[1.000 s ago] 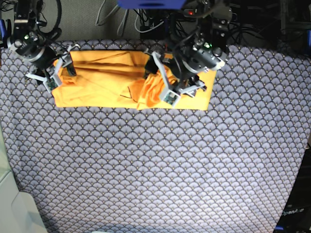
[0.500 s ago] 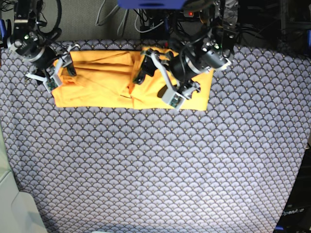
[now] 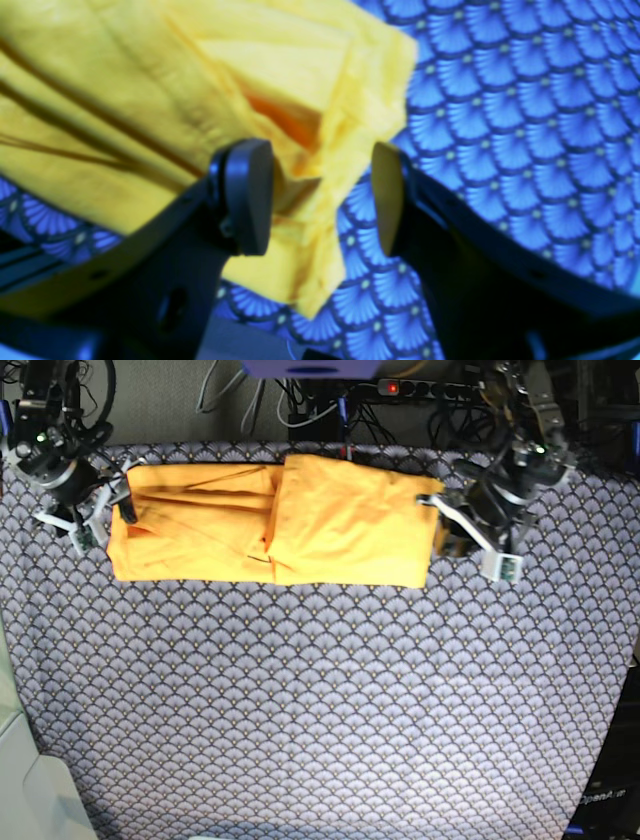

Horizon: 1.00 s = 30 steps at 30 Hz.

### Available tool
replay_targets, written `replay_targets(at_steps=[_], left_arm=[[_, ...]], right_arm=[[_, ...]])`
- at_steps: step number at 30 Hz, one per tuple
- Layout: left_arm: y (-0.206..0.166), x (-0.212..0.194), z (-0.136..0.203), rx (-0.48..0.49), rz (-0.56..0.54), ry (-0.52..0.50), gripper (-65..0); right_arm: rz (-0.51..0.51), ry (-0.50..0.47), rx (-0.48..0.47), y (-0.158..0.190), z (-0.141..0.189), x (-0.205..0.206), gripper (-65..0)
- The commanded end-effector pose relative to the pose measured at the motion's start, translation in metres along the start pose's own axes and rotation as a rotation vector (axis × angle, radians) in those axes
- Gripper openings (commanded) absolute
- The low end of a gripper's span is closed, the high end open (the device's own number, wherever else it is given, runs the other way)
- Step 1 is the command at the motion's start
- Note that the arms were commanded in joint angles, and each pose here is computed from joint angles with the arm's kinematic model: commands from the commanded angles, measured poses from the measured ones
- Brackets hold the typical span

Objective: Fold the T-shirt properly
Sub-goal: 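Open both grippers and raise them away from the shirt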

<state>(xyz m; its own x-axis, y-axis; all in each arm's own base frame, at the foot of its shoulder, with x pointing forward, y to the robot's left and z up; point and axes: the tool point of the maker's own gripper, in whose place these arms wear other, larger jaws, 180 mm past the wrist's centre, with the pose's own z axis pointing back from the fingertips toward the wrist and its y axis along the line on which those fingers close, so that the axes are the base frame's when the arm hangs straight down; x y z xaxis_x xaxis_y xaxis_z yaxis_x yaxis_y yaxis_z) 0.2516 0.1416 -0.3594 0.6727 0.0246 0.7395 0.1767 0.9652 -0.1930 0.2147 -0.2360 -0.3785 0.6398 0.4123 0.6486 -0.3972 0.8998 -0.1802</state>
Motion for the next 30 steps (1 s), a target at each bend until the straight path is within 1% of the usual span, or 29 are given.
replay_targets(at_steps=[1, 2, 5, 8, 10, 16, 20, 21, 22, 24, 25, 27, 28, 30], left_arm=[[0.005, 0.003, 0.004, 0.001, 0.006, -0.021, -62.1], [0.012, 0.001, 0.007, 0.02, 0.007, -0.016, -65.0], [0.034, -0.001, 0.015, 0.079, 0.02, -0.018, -65.0], [0.049, -0.001, 0.022, 0.121, 0.037, -0.025, -65.0], [0.054, -0.001, 0.024, 0.135, 0.043, -0.026, -65.0], [0.061, -0.005, 0.028, 0.156, 0.048, -0.019, -65.0], [0.06, -0.007, 0.028, 0.156, 0.049, -0.014, -65.0], [0.06, -0.007, 0.028, 0.157, 0.049, -0.013, -65.0], [0.06, -0.007, 0.028, 0.157, 0.049, -0.013, -65.0], [0.06, -0.008, 0.028, 0.157, 0.049, -0.011, -65.0], [0.06, -0.008, 0.028, 0.157, 0.049, -0.011, -65.0], [0.063, -0.008, 0.03, 0.164, 0.052, -0.013, -65.0], [0.064, -0.007, 0.03, 0.166, 0.053, -0.015, -65.0], [0.064, -0.007, 0.03, 0.166, 0.053, -0.016, -65.0]], right_arm=[[0.014, -0.044, -0.022, -0.008, 0.005, 0.013, -32.1], [0.014, -0.044, -0.022, -0.008, 0.005, 0.013, -32.1], [0.01, -0.029, -0.028, -0.011, 0.005, 0.011, -32.1], [-0.027, -0.034, 0.001, -0.011, 0.005, 0.018, -32.0], [-0.045, -0.035, 0.038, -0.014, 0.008, 0.023, -32.0], [-0.133, -0.094, 0.194, -0.014, 0.018, 0.053, -32.0], [-0.23, -0.134, 0.261, -0.016, 0.033, 0.061, -31.9], [-0.263, -0.153, 0.275, -0.018, 0.036, 0.062, -32.0], [-0.318, -0.175, 0.292, -0.022, 0.038, 0.061, -32.1], [-0.452, -0.207, 0.307, -0.038, 0.036, 0.053, -32.1], [-0.525, -0.196, 0.315, -0.046, 0.031, 0.042, -32.1], [-0.648, -0.131, 0.348, -0.054, 0.014, 0.018, -32.0], [-0.685, -0.097, 0.357, -0.058, 0.007, 0.008, -32.0], [-0.719, -0.071, 0.378, -0.057, -0.001, 0.002, -31.9]])
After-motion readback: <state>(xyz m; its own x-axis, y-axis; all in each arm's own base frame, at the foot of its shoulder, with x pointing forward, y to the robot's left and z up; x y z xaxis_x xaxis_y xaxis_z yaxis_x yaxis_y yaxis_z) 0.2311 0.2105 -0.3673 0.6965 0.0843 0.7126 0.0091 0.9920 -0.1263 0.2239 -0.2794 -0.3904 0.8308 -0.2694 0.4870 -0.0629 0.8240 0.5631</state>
